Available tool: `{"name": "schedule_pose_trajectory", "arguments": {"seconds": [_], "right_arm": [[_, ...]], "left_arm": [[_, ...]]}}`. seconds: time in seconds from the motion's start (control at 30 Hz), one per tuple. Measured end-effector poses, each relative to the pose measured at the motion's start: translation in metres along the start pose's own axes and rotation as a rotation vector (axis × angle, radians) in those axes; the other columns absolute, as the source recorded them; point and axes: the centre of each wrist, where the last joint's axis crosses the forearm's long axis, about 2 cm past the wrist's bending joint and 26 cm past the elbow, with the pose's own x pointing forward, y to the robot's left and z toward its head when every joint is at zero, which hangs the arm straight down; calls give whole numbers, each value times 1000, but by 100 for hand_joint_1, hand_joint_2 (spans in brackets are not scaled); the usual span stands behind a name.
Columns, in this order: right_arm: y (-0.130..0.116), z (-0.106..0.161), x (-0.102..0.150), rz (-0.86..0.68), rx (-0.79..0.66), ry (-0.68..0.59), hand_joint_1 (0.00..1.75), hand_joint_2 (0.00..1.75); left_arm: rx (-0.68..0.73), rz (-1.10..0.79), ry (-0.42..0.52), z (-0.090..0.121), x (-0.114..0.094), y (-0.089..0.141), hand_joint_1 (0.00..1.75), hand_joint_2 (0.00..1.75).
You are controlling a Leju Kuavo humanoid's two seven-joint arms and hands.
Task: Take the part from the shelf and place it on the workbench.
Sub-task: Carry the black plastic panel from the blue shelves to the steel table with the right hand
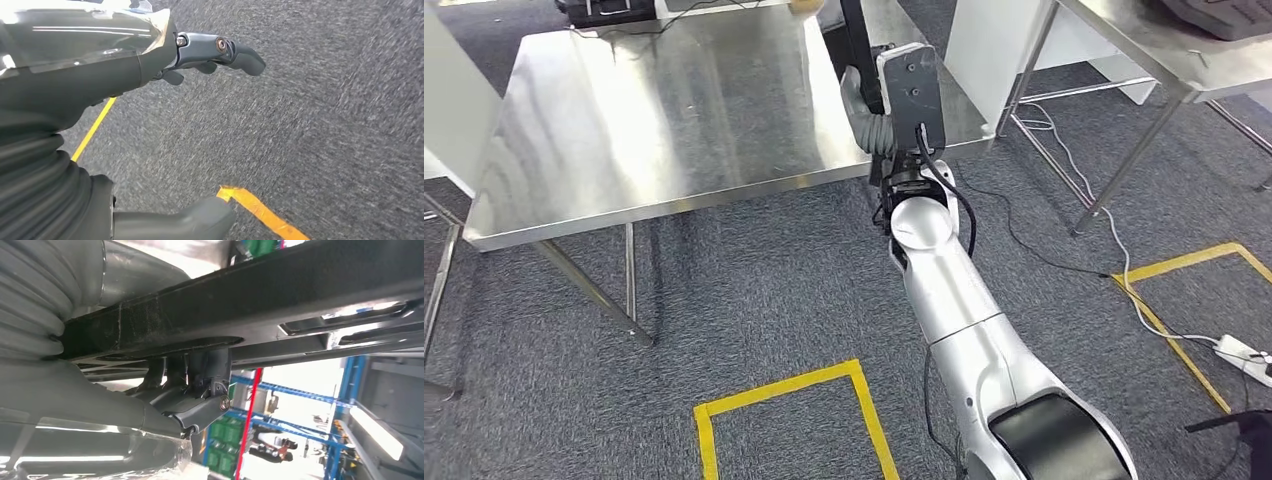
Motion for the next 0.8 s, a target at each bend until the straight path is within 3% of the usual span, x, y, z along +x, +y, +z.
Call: {"name": "schedule_pose_trajectory", "arguments": {"seconds": [0.8], "right_arm": [[-60, 21, -37, 215, -85, 129, 175, 175]], "left_arm": [[-170, -139, -152, -15, 17, 12, 0, 175]]}}
